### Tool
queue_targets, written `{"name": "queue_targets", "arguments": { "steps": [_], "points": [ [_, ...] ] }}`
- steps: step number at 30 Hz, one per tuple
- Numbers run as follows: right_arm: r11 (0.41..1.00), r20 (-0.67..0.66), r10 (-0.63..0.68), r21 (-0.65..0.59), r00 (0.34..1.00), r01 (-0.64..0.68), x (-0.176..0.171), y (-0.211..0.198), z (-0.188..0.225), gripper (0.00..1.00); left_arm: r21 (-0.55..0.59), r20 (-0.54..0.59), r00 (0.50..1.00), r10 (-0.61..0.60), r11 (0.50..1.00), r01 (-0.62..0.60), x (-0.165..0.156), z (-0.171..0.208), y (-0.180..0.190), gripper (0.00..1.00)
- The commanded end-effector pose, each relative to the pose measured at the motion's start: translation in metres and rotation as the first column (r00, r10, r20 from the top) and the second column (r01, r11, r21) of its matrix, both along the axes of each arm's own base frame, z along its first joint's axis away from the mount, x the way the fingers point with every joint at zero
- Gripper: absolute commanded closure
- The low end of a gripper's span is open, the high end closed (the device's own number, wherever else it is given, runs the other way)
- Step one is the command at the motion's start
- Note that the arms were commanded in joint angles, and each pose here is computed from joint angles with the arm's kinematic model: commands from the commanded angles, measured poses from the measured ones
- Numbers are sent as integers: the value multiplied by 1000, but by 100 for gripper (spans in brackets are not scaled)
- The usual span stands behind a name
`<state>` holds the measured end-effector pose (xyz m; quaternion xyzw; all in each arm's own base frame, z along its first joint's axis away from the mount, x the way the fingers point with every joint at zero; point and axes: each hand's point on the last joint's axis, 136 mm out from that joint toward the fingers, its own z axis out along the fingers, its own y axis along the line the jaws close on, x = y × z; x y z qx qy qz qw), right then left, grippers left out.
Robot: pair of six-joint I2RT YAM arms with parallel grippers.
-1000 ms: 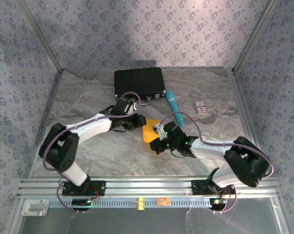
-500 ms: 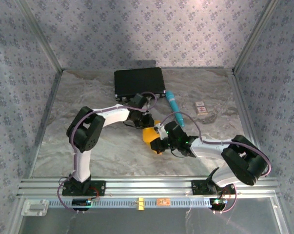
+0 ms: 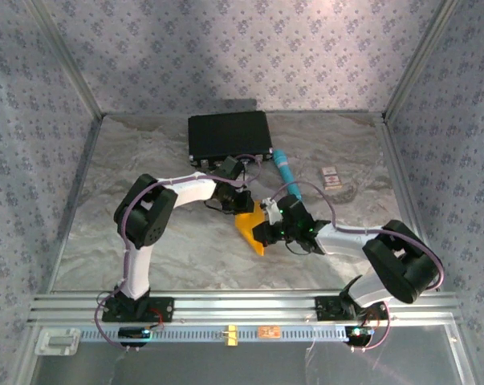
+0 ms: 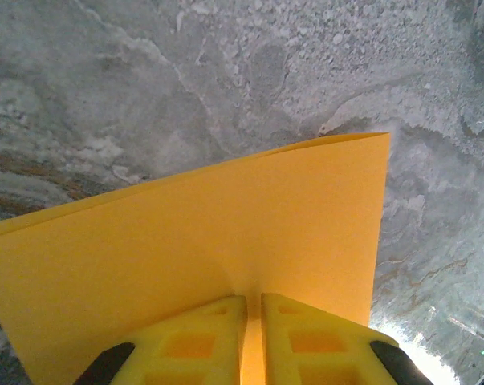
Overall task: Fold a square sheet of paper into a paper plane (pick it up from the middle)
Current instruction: Third fold the triangle at the center of the table.
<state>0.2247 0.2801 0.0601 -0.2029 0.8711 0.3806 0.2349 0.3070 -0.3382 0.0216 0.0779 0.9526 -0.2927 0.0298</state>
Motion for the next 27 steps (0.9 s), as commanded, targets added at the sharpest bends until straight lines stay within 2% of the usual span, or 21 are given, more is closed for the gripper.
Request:
{"name": "queue_targets", "arguments": {
  "steps": [1, 9, 27],
  "points": [
    [999, -32, 23, -48, 999, -25, -3, -8, -15, 95, 89, -47, 999, -16, 996, 20, -14, -23, 11, 85],
    [989, -31, -25, -145, 999, 20, 10, -17, -31, 95, 90, -48, 999, -18, 996, 22, -15, -23, 10, 85],
    [979, -7, -36, -199, 999, 34, 23, -22, -31, 95, 90, -45, 999, -12, 996, 16, -16, -22, 10, 85]
  ]
}}
